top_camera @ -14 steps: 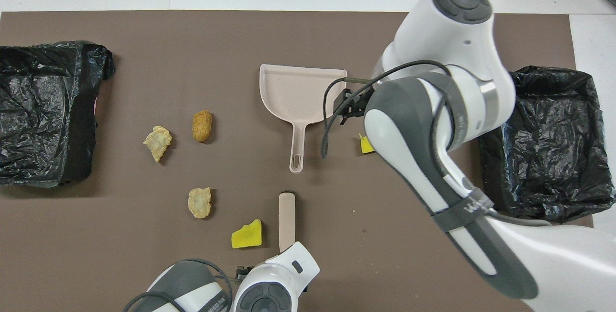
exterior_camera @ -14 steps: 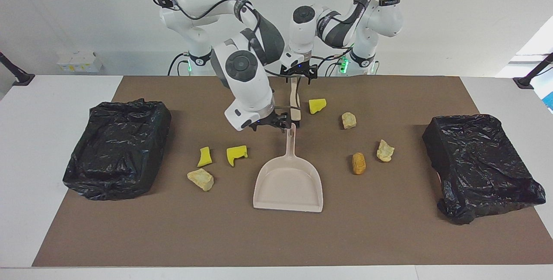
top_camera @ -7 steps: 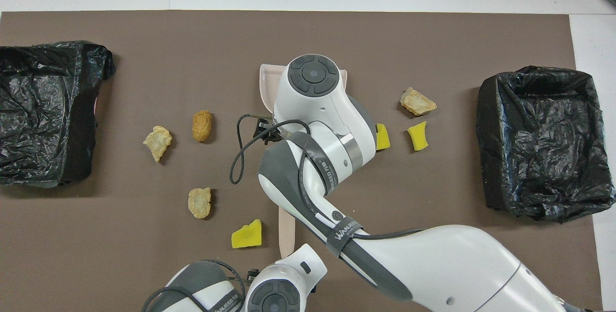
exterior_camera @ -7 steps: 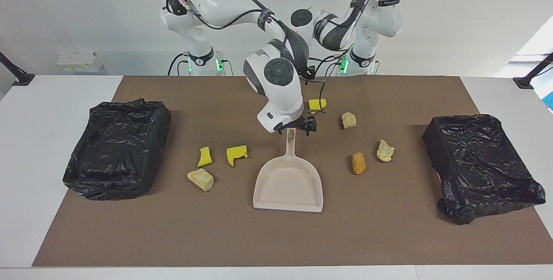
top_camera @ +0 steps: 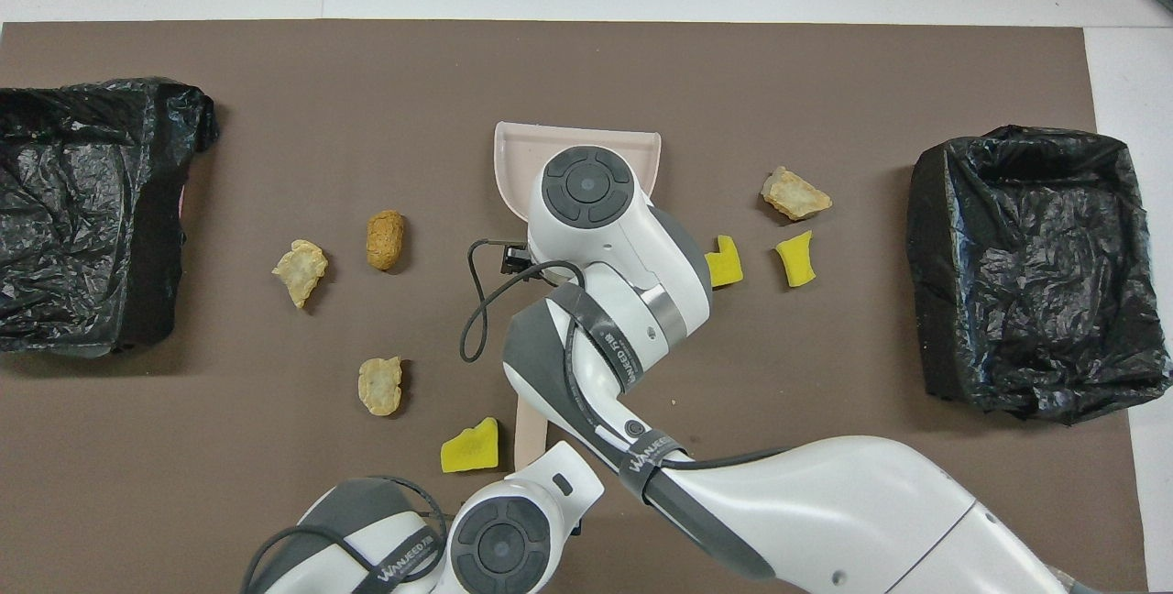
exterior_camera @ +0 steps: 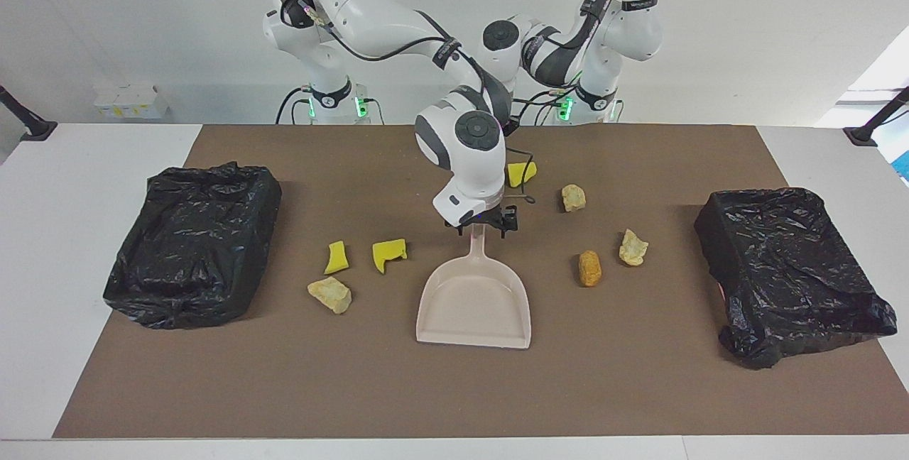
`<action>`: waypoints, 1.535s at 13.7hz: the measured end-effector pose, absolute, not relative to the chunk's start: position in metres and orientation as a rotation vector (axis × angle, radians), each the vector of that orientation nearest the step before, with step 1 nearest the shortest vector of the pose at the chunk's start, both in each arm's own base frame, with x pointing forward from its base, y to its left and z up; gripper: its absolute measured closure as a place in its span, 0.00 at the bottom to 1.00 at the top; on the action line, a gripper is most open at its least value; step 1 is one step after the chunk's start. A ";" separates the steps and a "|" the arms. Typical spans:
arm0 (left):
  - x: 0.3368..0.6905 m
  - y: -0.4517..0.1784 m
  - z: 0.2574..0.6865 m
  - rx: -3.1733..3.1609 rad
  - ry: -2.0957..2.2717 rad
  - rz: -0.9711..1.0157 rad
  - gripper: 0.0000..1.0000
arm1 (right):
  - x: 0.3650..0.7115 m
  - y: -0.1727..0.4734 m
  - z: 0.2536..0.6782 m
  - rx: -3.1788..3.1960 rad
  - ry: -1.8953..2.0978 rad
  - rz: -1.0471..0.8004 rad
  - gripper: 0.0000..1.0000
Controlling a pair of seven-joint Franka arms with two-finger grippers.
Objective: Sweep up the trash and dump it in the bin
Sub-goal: 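Lift the dustpan with the right gripper while the left gripper lifts the brush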
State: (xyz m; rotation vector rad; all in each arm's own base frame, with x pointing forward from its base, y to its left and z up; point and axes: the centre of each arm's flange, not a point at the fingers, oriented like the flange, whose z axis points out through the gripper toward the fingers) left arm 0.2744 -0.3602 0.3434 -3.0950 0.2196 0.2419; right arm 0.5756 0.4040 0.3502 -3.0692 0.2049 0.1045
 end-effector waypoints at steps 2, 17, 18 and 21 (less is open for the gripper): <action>0.288 -0.343 0.344 -3.062 0.208 0.305 0.75 | 0.571 0.402 0.351 -3.076 0.201 0.108 0.32; 0.415 -0.177 0.421 -3.015 -0.216 0.299 0.75 | 0.555 0.349 0.443 -3.155 -0.082 0.174 0.68; 0.418 -0.166 0.422 -3.006 -0.243 0.296 0.75 | 0.553 0.345 0.448 -3.155 -0.160 0.184 0.68; 0.431 -0.129 0.420 -3.005 -0.308 0.305 0.75 | 0.551 0.328 0.460 -3.131 -0.423 0.197 0.68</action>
